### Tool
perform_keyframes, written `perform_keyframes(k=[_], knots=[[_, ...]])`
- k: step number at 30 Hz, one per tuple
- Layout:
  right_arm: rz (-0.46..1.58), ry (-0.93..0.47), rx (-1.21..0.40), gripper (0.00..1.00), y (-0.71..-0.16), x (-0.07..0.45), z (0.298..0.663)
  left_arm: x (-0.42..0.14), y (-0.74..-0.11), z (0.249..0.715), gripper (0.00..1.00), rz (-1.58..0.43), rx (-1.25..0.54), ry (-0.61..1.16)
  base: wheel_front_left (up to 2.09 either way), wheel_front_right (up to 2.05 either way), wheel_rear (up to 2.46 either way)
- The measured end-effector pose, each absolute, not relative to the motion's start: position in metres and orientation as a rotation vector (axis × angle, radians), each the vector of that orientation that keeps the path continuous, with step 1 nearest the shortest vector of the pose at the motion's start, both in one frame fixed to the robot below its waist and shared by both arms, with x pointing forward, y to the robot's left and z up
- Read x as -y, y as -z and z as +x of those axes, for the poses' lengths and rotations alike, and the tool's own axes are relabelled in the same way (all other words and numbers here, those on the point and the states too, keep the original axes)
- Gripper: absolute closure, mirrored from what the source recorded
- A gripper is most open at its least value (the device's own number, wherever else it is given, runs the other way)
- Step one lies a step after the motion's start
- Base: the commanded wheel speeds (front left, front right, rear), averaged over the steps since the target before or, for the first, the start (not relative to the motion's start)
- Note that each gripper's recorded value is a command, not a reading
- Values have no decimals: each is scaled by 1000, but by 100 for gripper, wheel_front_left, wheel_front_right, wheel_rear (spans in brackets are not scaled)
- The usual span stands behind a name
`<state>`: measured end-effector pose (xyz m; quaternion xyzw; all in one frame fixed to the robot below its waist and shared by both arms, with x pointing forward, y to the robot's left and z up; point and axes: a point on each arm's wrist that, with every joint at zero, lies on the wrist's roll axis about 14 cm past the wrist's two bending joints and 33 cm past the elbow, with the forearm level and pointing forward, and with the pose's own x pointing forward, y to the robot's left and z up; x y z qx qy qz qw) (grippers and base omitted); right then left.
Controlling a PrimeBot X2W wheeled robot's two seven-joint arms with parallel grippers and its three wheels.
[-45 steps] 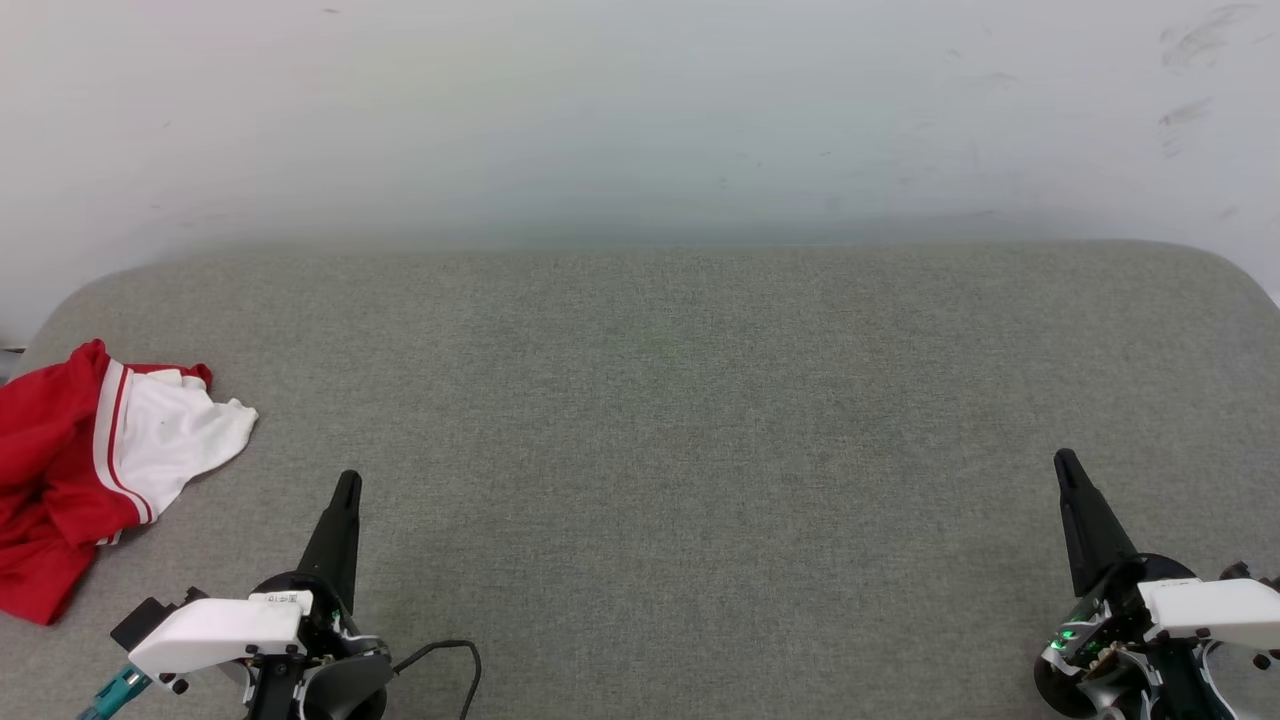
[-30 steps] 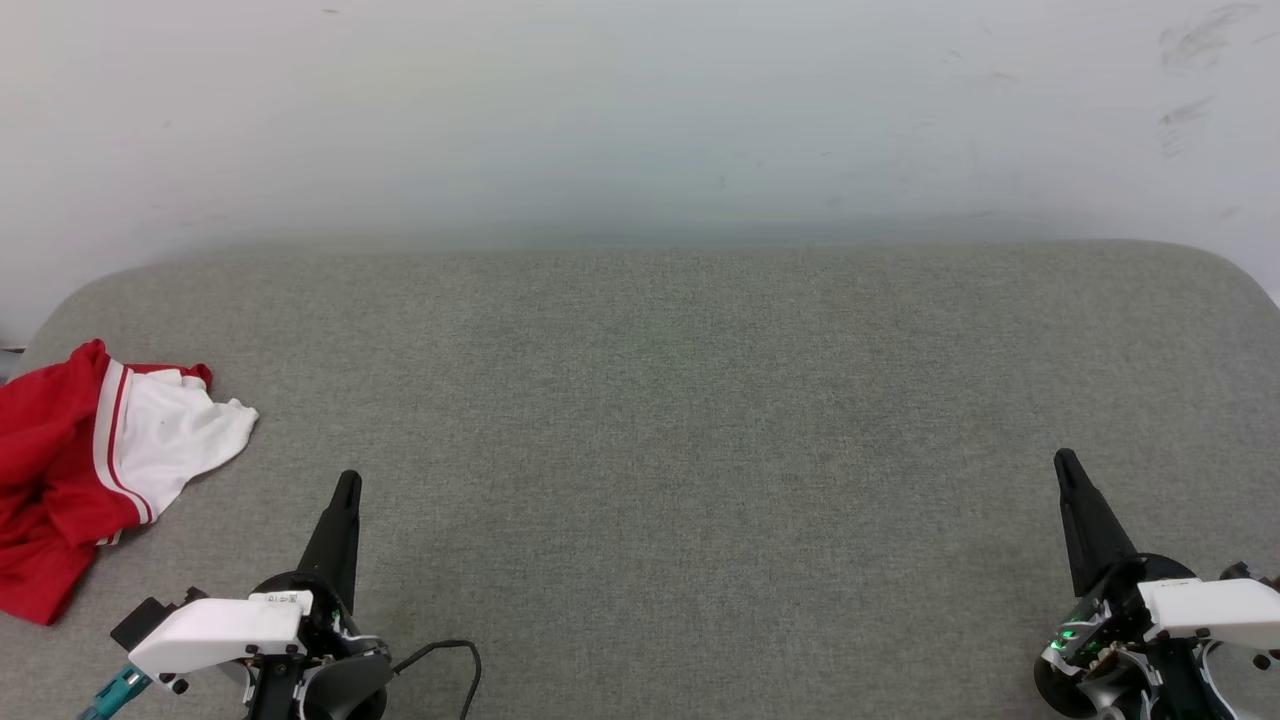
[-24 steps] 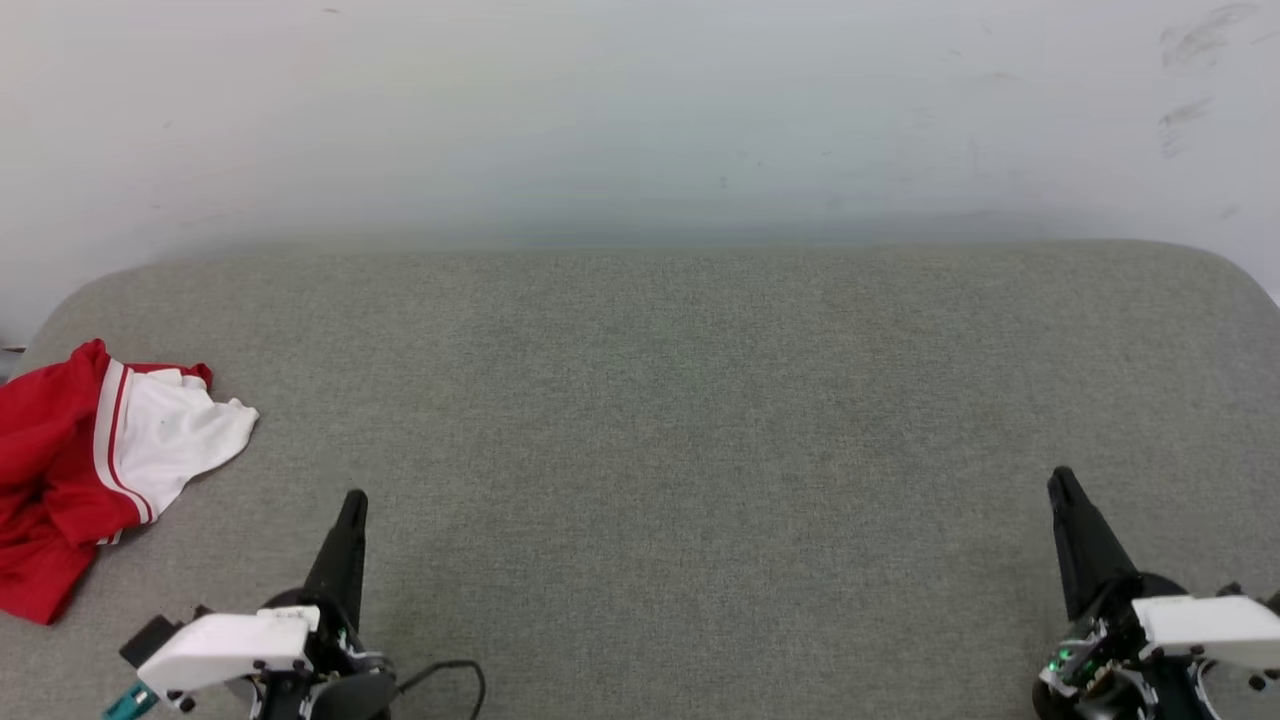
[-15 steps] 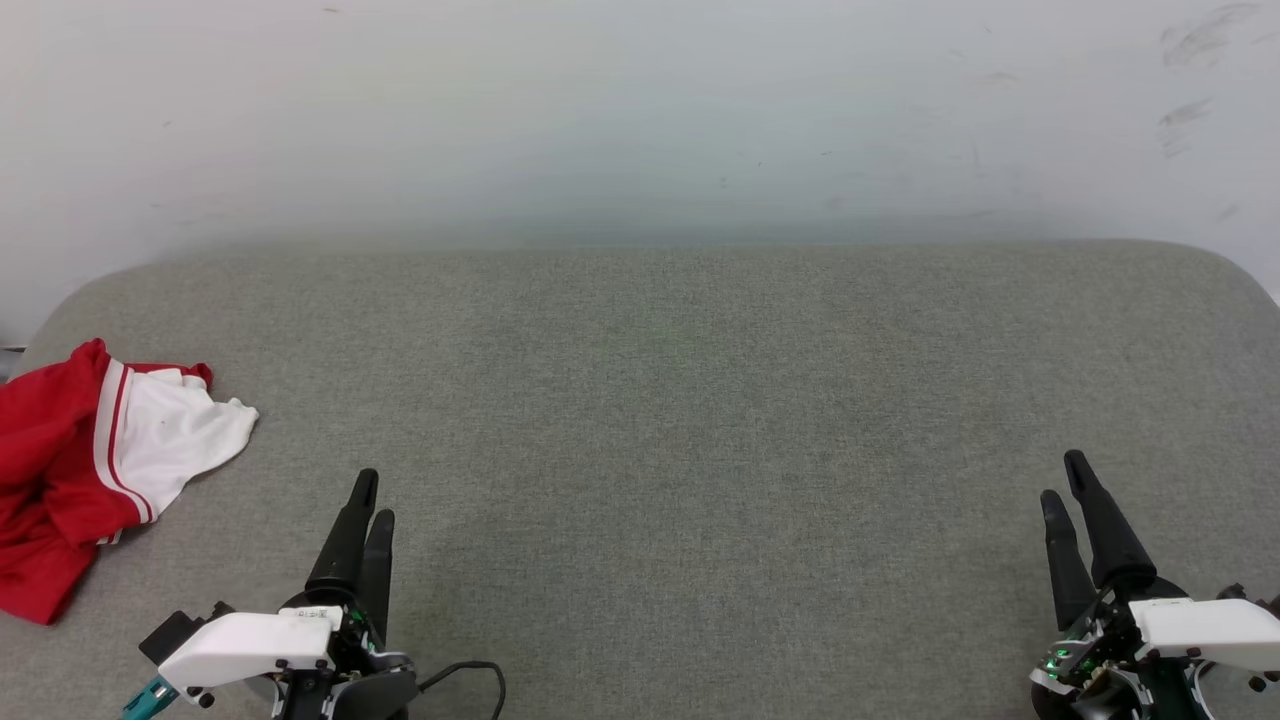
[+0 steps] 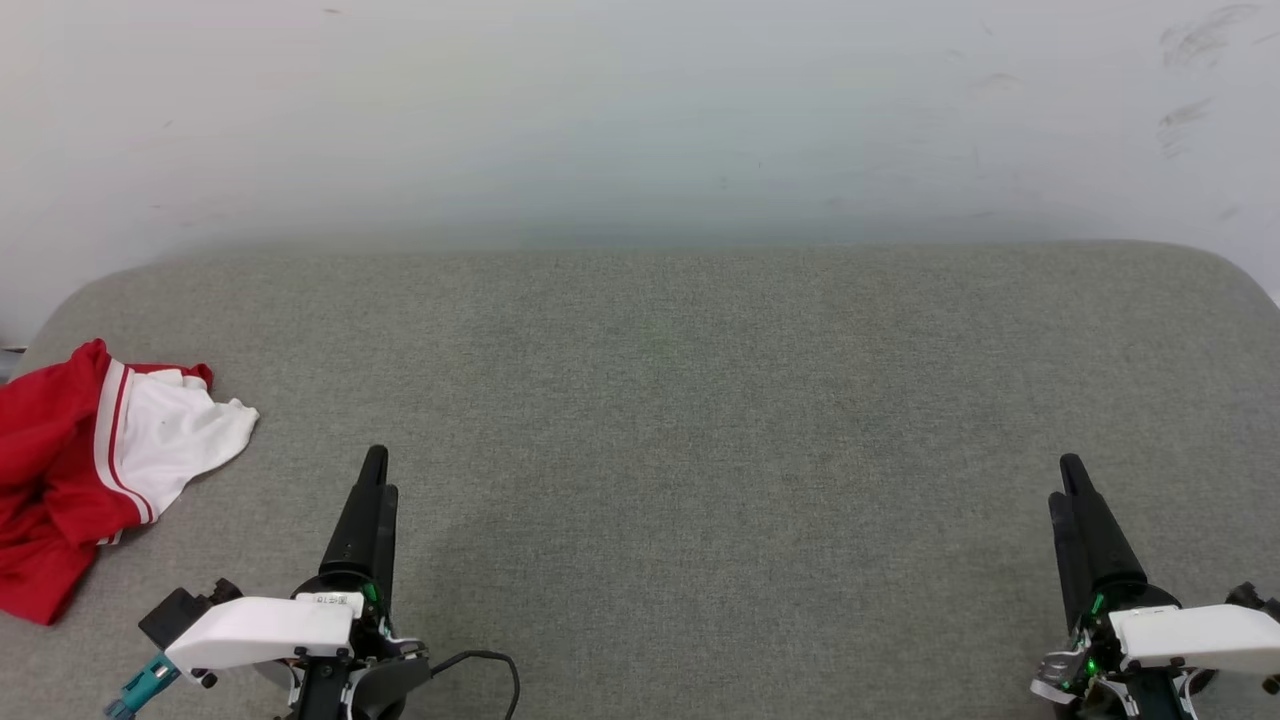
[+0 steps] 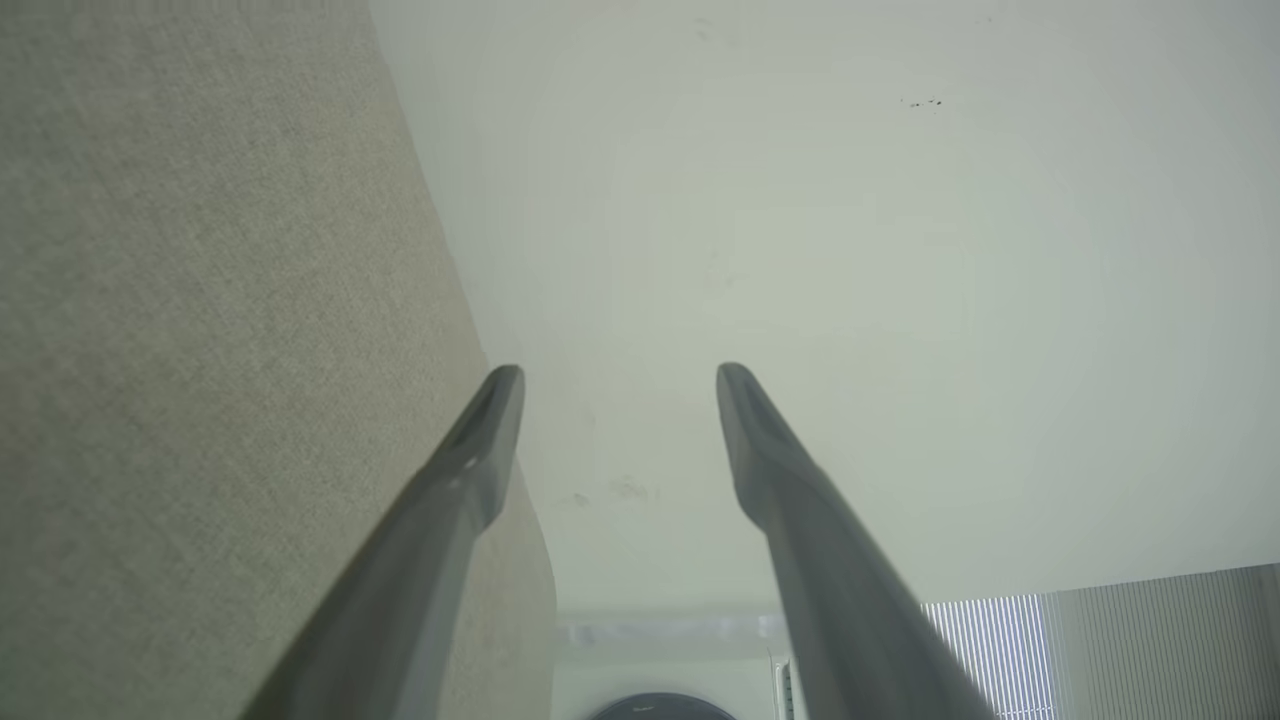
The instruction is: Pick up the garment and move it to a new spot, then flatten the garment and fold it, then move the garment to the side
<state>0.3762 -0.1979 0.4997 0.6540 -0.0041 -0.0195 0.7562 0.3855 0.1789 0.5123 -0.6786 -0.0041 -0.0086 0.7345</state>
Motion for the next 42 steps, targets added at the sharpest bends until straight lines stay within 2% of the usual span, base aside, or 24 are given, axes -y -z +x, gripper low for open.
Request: perform_keyframes(k=[5, 22, 42], knots=[[1307, 43, 31, 0, -505, 202, 376, -182, -521, 386, 0, -1427, 44, 26, 0, 0, 0], [825, 16, 82, 0, -524, 202, 373, -174, -538, 387, 0, -1014, 90, 71, 0, 0, 0], [503, -12, 114, 0, -539, 199, 370, -168, -546, 384, 0, -646, 131, 84, 0, 0, 0]])
